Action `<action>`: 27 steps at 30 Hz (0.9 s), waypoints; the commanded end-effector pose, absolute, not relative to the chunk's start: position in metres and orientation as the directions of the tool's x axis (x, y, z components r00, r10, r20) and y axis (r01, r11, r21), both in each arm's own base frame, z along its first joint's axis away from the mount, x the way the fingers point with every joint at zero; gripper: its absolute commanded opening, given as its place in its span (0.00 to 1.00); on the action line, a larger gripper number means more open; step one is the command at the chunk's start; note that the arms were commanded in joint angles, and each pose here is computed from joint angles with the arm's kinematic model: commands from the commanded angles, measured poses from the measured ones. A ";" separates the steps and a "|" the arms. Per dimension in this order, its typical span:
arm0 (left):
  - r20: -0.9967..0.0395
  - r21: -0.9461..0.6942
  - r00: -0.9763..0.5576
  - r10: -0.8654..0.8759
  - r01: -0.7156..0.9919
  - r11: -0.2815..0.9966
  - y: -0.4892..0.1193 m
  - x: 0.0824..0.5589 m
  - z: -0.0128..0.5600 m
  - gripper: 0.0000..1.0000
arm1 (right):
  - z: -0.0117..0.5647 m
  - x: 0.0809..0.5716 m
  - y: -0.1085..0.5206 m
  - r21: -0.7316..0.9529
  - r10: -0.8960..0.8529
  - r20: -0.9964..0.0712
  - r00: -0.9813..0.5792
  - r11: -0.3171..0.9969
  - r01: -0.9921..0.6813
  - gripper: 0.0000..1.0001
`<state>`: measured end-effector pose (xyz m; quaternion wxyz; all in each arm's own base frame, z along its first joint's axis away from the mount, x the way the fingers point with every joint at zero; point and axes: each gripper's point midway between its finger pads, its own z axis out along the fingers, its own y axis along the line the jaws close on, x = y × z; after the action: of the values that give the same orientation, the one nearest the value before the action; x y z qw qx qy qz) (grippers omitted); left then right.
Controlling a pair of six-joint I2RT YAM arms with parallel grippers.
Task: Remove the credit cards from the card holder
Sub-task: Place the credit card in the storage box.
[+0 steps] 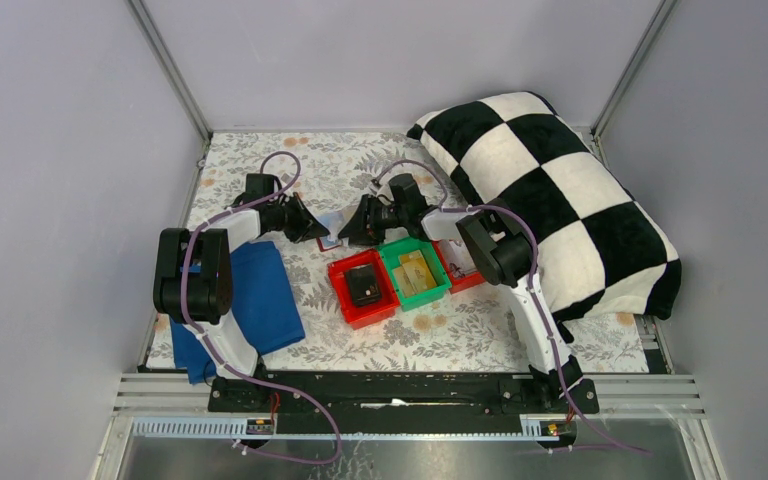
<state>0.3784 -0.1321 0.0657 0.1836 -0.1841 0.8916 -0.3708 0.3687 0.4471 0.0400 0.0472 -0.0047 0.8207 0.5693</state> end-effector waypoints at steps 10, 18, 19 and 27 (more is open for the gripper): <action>-0.215 -0.714 -0.869 -0.446 -0.172 0.679 -0.128 0.377 0.063 0.00 | 0.067 0.369 0.452 0.949 0.063 -0.138 -0.988 0.295 -0.114 0.38; -0.197 -0.700 -0.877 -0.438 -0.186 0.689 -0.127 0.369 0.056 0.00 | 0.069 0.371 0.453 0.958 0.089 -0.123 -0.988 0.271 -0.095 0.37; -0.195 -0.698 -0.879 -0.436 -0.188 0.691 -0.126 0.368 0.054 0.00 | 0.069 0.372 0.453 0.958 0.092 -0.124 -0.988 0.270 -0.096 0.36; -0.190 -0.696 -0.882 -0.431 -0.189 0.693 -0.126 0.367 0.054 0.00 | 0.070 0.371 0.452 0.958 0.091 -0.128 -0.988 0.268 -0.099 0.24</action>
<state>0.3656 -0.1268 0.0541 0.1648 -0.1823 0.9033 -0.3516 0.3678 0.4458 0.0379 0.0502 0.0163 0.8111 0.5825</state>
